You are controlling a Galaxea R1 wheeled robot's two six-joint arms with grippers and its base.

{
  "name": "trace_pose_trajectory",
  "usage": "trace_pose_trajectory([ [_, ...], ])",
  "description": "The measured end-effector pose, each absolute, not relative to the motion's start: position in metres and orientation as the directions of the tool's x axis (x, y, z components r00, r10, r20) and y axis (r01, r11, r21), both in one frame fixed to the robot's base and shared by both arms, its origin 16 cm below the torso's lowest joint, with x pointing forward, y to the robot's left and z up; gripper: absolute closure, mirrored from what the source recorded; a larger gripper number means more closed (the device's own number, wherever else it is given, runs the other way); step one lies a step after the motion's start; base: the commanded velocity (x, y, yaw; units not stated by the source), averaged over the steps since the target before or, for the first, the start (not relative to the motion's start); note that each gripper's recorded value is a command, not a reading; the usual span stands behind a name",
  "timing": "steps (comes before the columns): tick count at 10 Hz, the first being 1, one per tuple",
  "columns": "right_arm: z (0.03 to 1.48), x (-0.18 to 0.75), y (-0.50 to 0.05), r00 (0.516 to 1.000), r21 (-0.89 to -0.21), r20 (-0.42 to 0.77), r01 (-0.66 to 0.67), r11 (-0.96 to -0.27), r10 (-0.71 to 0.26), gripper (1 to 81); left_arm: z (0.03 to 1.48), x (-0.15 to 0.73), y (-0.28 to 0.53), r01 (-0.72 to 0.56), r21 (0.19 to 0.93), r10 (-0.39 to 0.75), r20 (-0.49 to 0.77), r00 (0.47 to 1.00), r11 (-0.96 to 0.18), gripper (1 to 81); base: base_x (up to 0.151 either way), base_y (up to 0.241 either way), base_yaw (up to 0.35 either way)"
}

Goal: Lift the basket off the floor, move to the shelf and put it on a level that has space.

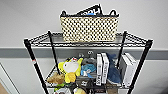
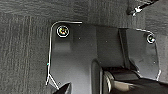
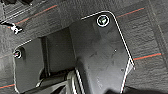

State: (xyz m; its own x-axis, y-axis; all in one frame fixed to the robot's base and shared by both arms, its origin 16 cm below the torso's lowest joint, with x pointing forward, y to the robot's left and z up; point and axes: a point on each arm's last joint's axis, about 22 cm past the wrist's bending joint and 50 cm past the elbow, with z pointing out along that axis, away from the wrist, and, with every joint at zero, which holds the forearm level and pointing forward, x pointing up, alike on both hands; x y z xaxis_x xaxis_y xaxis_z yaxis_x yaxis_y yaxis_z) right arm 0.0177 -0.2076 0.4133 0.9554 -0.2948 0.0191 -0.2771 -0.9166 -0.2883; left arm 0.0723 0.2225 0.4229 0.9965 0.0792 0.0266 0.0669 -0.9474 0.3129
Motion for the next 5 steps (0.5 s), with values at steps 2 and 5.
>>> trace_pose_trajectory([
  [2,0.412,-0.004,-0.197,0.954,-0.281,0.015,-0.282,-0.917,-0.298,1.0,0.42,0.073,0.199,0.062,0.318,0.079,0.039,0.996,-0.946,1.0,0.0,0.0,0.0],
  [5,0.411,0.007,-0.185,0.964,-0.283,0.048,-0.237,-0.929,-0.261,1.0,0.414,0.046,0.186,0.072,0.294,0.077,0.008,0.997,-0.953,1.0,0.0,0.0,0.0],
])
